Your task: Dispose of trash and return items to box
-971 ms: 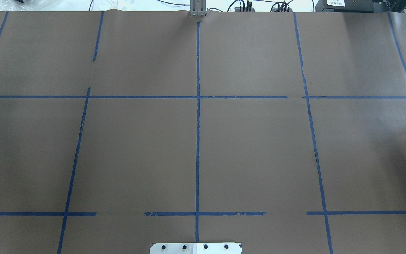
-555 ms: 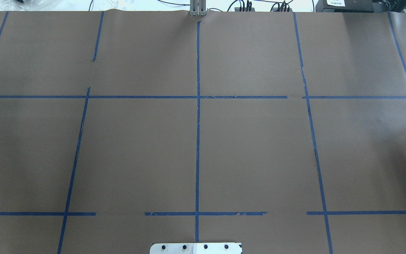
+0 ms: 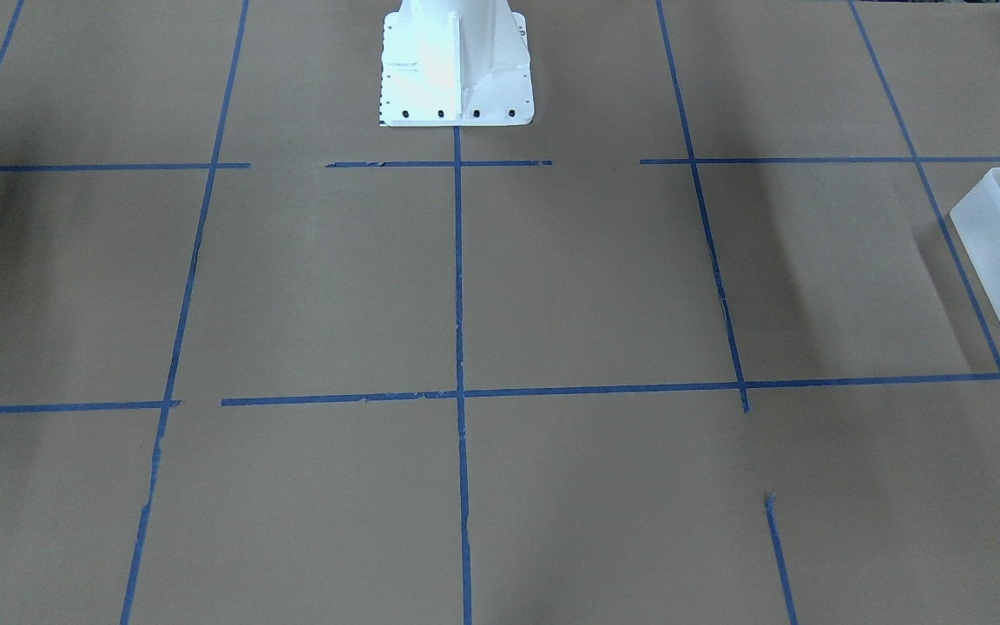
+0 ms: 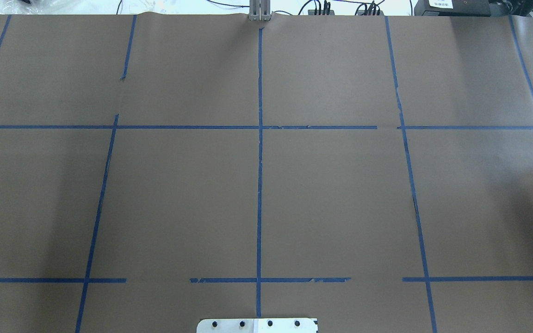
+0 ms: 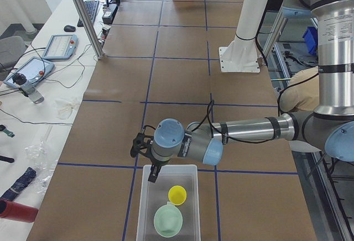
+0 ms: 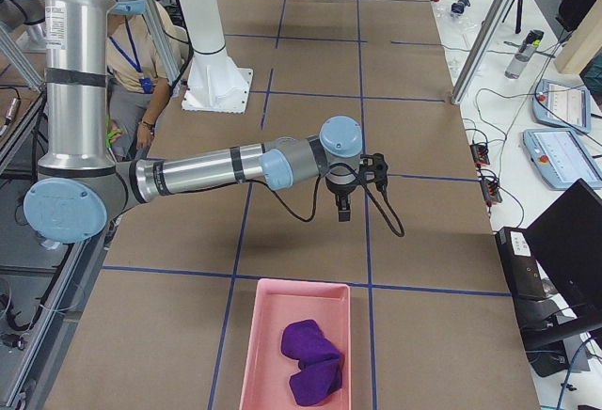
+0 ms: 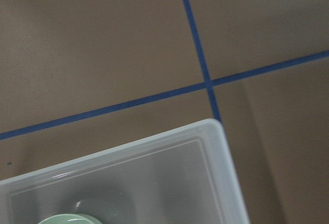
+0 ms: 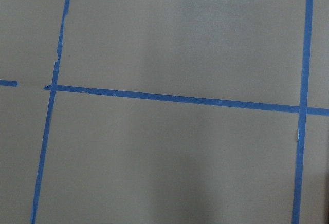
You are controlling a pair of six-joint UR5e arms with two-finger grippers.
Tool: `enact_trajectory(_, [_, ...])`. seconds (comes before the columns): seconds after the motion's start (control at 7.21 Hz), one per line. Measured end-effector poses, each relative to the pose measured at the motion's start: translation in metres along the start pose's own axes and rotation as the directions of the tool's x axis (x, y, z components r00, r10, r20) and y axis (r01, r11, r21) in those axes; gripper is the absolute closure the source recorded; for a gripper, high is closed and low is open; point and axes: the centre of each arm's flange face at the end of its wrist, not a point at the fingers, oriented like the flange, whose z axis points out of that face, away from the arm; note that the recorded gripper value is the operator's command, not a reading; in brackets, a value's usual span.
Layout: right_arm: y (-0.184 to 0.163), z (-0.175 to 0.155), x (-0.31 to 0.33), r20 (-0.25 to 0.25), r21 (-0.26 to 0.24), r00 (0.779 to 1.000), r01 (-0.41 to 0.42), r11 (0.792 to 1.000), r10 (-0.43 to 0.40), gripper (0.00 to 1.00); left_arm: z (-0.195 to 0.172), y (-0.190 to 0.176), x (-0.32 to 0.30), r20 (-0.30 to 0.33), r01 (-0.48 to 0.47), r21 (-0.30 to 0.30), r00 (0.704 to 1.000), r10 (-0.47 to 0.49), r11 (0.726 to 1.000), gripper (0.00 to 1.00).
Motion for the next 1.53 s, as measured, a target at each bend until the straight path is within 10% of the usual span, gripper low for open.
enact_trajectory(0.69, [0.002,-0.01,0.018,-0.049,0.012,0.999,-0.013,1.0,0.013,0.0,0.004,-0.024,0.174,-0.06,0.028,-0.026,0.998,-0.03,0.999,0.0])
enact_trajectory(1.53, [0.019,-0.011,0.052,-0.074,-0.081,0.996,0.038,0.996,-0.044,0.0,0.007,0.005,0.152,-0.021,-0.117,-0.044,0.993,0.116,0.992,0.0])
